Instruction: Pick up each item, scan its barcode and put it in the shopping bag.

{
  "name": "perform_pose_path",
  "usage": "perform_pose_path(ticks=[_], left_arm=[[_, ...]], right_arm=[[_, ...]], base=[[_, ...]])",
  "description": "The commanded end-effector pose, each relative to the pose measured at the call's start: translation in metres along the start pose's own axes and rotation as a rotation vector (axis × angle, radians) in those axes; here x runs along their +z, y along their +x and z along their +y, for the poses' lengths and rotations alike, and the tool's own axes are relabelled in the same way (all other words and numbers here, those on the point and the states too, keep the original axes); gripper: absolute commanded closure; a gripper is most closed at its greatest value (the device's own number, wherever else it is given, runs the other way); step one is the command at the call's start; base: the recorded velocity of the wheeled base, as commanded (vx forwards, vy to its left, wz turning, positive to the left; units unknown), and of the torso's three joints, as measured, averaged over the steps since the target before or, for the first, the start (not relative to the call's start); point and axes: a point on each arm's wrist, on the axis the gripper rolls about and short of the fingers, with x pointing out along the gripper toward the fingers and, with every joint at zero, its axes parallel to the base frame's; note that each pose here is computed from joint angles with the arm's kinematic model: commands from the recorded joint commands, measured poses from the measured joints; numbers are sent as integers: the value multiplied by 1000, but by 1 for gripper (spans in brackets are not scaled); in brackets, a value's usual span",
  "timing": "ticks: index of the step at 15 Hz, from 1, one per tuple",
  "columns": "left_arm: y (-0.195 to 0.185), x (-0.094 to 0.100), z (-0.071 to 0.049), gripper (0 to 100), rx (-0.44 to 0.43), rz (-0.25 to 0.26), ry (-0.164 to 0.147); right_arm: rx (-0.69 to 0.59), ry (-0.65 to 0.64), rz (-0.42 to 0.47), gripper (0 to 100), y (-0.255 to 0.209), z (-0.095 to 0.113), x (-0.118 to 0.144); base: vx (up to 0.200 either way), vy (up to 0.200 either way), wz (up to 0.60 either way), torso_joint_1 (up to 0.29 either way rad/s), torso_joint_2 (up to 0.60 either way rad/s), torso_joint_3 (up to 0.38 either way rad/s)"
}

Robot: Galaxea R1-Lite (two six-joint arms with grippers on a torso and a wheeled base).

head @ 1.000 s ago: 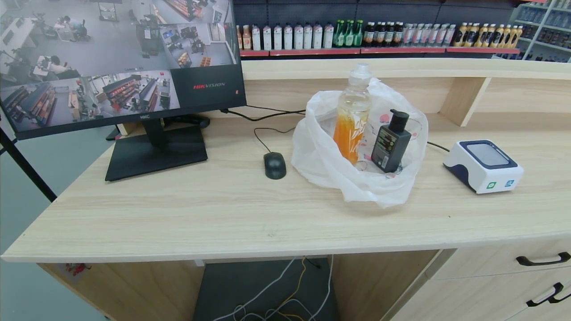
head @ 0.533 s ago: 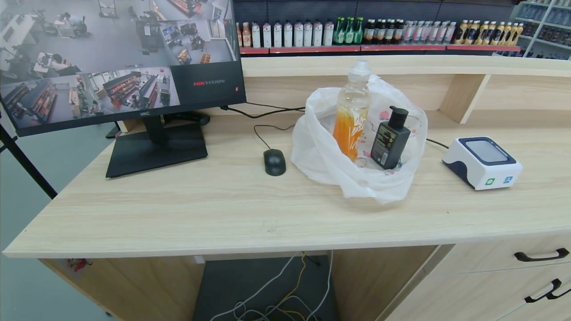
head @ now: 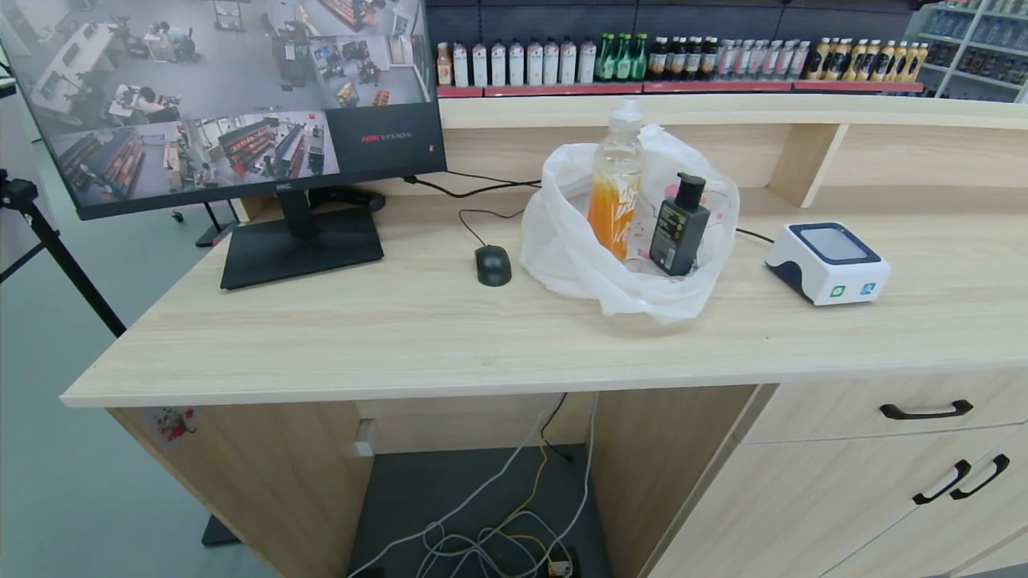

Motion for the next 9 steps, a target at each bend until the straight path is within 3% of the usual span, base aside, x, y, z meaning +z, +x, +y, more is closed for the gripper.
perform_pose_path(ticks=[1, 9], left_arm=[[0, 0, 0, 0, -1, -1, 0], [0, 0, 0, 0, 1, 1, -6]], right_arm=[[0, -2, 1, 0, 0, 0, 0], [4, -27, 1, 0, 0, 0, 0]], base=[[0, -200, 0, 7, 7, -2], [0, -200, 0, 3, 1, 2]])
